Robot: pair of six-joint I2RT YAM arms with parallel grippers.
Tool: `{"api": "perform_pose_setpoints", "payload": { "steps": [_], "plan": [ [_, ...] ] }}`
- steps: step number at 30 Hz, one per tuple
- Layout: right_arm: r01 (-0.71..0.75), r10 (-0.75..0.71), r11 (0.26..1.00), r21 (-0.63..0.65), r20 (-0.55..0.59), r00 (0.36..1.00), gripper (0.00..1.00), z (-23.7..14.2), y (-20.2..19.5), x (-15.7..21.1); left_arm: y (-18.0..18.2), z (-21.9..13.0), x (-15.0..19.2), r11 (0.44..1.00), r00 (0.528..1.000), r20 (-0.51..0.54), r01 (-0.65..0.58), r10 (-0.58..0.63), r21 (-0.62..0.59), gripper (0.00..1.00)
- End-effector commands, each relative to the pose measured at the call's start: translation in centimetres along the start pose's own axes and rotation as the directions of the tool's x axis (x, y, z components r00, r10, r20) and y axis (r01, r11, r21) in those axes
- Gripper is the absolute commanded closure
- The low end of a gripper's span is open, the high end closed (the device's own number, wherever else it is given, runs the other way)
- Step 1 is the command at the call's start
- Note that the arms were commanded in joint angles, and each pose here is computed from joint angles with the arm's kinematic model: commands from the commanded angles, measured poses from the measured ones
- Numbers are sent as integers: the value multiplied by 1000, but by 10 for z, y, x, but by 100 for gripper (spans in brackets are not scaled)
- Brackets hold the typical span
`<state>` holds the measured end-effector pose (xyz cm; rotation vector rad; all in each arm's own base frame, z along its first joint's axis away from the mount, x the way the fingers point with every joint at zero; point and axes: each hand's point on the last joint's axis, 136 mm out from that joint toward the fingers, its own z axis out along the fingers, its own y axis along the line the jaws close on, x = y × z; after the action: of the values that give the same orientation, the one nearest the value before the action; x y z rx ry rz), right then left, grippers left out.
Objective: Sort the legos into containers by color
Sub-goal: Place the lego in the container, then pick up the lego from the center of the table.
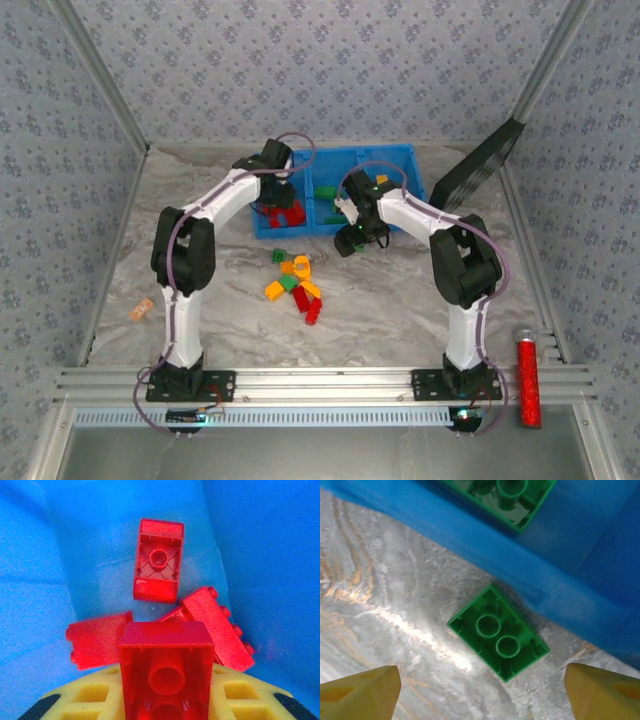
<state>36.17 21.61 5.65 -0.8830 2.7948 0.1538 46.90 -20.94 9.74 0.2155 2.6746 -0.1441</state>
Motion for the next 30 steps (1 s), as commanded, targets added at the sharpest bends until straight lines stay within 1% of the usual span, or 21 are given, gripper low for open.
{"api": "perform_pose_setpoints", "payload": {
  "steps": [1, 5, 11, 14, 18, 20, 21, 25, 30],
  "plan": [
    [28, -27, 998, 59, -32, 999, 13, 20, -6, 5, -5, 2, -14, 1000, 1000, 9, -14, 14, 25, 75],
    [54, -48, 994, 93, -67, 997, 13, 34, -10, 7, -6, 14, -16, 1000, 1000, -9, -13, 13, 24, 75],
    [70, -65, 995, 71, -76, 995, 14, 46, -8, 8, -6, 18, -19, 1000, 1000, -11, -14, 14, 24, 71],
    [77, -73, 995, 57, -72, 995, 16, 48, -5, 6, -6, 20, -18, 1000, 1000, -14, -17, 18, 21, 70],
    [83, -80, 995, 49, -68, 994, 26, 49, -3, 3, -2, 25, -14, 1000, 999, -32, -15, 15, 14, 70],
    [89, -86, 995, 43, -66, 994, 31, 49, -1, 2, -2, 25, -14, 1000, 999, -31, -17, 18, 15, 68],
    [94, -91, 995, 40, -70, 993, 34, 50, 2, 3, -1, 25, -14, 1000, 999, -33, -18, 18, 13, 66],
    [101, -97, 994, 39, -88, 991, 49, 53, 4, 8, -1, 24, -15, 1000, 999, -31, -21, 22, 14, 52],
    [103, -98, 994, 38, -116, 988, 61, 55, 5, 17, -2, 19, -19, 999, 999, -18, -29, 29, 20, 45]
  ]
}}
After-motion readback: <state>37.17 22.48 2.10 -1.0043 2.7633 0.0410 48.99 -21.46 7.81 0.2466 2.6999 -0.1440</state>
